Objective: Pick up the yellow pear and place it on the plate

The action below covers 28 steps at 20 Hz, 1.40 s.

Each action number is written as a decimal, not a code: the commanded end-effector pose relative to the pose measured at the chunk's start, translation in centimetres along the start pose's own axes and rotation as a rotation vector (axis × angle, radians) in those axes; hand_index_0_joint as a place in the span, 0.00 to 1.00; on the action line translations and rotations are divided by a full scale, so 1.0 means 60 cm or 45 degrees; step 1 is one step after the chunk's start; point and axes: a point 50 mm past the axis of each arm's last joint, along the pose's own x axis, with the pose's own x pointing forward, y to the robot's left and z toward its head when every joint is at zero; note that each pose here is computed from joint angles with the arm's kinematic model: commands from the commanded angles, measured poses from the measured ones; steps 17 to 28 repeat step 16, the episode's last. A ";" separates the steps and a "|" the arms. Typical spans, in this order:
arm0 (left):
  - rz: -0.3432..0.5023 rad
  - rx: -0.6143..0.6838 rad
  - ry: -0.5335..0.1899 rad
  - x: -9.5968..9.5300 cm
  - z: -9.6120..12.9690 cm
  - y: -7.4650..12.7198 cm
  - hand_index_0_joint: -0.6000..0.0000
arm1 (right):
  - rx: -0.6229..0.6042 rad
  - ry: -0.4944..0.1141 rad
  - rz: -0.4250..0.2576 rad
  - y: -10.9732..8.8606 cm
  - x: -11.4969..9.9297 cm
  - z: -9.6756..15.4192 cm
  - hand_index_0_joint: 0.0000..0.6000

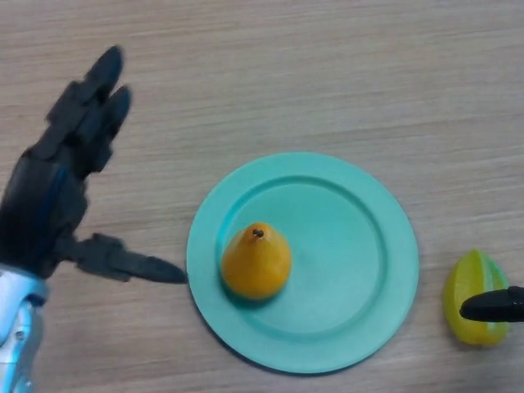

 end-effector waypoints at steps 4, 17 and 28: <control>0.070 -0.036 -0.043 -0.022 0.036 0.060 1.00 | -0.123 -0.233 0.002 -0.003 0.005 0.047 0.00; -0.014 0.035 0.043 -0.039 0.028 0.038 1.00 | -0.078 -0.236 0.020 0.002 0.009 0.046 0.00; -0.014 0.035 0.043 -0.039 0.028 0.038 1.00 | -0.078 -0.236 0.020 0.002 0.009 0.046 0.00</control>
